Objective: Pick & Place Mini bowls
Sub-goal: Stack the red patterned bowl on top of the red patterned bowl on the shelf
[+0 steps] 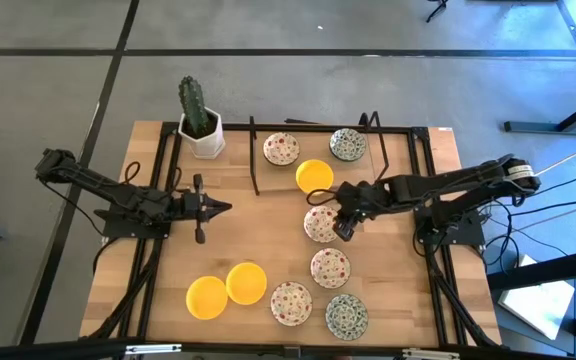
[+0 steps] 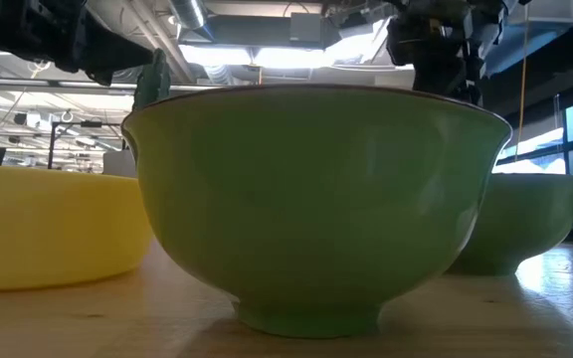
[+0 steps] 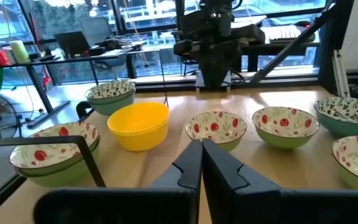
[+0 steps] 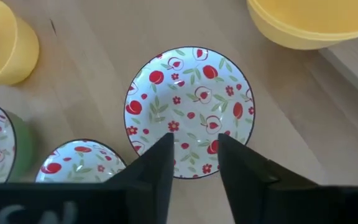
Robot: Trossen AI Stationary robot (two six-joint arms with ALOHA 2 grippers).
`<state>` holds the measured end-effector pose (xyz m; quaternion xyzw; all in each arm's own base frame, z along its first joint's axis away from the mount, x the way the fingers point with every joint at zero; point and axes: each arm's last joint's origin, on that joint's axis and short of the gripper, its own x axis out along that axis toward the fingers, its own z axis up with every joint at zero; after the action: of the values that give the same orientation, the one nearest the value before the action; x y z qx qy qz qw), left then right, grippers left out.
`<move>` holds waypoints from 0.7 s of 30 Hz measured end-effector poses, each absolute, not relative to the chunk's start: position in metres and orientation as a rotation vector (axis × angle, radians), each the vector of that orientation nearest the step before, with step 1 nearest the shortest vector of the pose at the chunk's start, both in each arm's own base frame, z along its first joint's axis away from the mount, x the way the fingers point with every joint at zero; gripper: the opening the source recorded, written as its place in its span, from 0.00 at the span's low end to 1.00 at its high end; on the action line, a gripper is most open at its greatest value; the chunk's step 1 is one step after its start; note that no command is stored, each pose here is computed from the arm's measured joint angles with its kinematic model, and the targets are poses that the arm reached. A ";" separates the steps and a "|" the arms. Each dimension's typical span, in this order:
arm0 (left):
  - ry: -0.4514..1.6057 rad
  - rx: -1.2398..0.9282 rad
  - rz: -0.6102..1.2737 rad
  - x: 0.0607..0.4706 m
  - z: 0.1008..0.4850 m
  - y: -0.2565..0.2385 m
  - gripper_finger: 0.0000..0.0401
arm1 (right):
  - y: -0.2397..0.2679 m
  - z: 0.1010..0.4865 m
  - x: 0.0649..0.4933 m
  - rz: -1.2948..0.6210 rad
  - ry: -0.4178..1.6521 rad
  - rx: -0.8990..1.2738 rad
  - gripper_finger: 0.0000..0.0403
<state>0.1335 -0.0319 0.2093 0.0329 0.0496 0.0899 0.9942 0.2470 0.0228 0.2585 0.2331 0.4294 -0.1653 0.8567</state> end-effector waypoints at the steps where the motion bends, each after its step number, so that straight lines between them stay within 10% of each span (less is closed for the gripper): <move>1: 0.102 0.067 0.178 0.134 0.209 -0.032 0.02 | 0.023 0.258 0.247 -0.354 0.901 0.502 0.32; 21: 0.124 0.146 0.129 0.133 0.207 -0.033 0.03 | 0.005 0.210 0.272 -0.545 1.076 0.535 0.53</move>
<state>0.1333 -0.0331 0.2074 0.0726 0.0619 0.0644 0.9934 0.2716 0.0045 0.2098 0.2486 0.4999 -0.2533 0.7900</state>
